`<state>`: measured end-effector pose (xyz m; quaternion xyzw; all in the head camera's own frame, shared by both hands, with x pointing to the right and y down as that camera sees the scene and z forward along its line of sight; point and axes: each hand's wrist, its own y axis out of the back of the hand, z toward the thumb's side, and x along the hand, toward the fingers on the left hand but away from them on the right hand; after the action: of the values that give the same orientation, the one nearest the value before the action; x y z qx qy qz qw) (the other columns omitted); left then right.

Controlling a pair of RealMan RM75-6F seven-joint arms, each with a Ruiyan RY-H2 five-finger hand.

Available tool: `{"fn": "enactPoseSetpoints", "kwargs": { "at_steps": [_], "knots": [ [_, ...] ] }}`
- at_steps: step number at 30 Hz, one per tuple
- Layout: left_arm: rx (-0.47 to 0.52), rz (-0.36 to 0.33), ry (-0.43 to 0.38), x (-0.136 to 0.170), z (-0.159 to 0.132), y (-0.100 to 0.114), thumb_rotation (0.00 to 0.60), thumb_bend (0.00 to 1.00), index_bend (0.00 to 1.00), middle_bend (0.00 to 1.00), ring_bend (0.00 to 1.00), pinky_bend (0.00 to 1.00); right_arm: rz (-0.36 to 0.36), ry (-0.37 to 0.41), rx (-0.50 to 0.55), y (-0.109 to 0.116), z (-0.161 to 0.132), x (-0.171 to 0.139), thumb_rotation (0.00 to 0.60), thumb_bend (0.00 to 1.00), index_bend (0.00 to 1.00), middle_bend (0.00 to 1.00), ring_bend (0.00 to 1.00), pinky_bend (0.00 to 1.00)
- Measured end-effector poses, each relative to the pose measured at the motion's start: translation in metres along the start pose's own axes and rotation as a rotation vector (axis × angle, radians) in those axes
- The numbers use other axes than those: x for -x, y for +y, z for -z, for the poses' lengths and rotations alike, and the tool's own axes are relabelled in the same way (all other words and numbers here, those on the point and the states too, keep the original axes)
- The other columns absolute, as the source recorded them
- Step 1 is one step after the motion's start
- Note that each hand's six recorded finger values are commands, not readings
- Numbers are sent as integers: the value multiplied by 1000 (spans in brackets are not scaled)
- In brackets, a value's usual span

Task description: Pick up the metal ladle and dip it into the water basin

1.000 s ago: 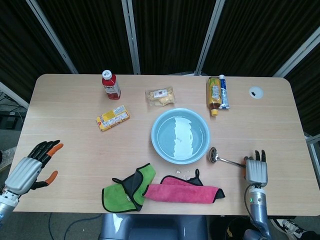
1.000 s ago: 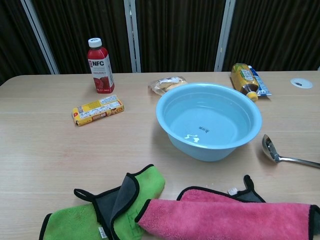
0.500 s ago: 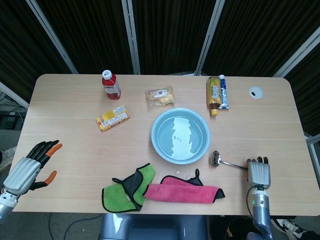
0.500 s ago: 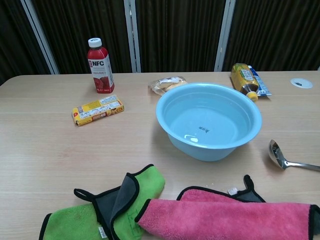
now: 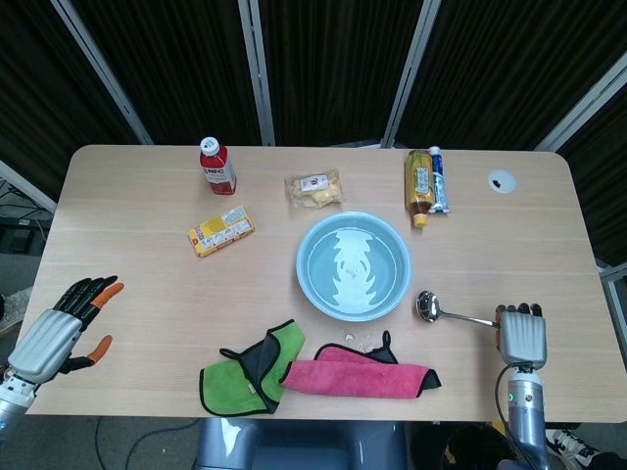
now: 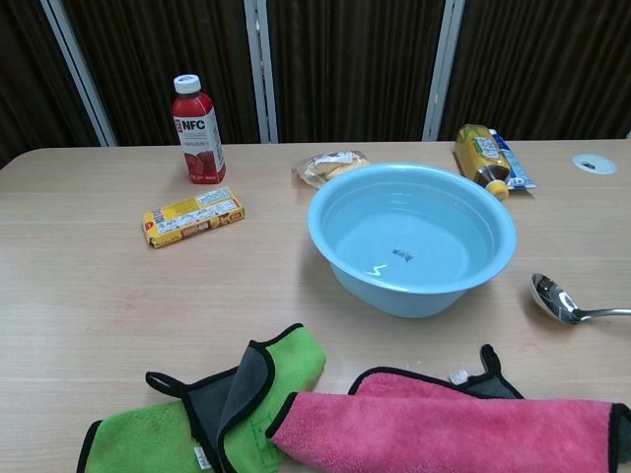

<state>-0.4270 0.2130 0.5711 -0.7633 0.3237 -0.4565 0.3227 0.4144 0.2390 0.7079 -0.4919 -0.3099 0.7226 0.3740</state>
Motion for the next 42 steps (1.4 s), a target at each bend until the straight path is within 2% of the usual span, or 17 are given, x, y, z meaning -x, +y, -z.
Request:
{"fn": "enactPoseSetpoints", "kwargs": {
  "at_steps": [26, 37, 42],
  "knots": [
    [-13, 15, -5, -1, -3, -5, 600, 468, 0, 0, 0, 0, 42, -30, 96, 57, 42, -1, 600, 346, 742, 650, 341, 283],
    [-15, 18, -5, -1, -4, -6, 600, 466, 0, 0, 0, 0, 65, -45, 112, 81, 60, -5, 600, 345, 742, 650, 339, 283],
    [-21, 23, -6, -1, -5, -8, 600, 467, 0, 0, 0, 0, 75, -48, 103, 100, 73, -8, 600, 345, 743, 650, 338, 283]
  ]
}}
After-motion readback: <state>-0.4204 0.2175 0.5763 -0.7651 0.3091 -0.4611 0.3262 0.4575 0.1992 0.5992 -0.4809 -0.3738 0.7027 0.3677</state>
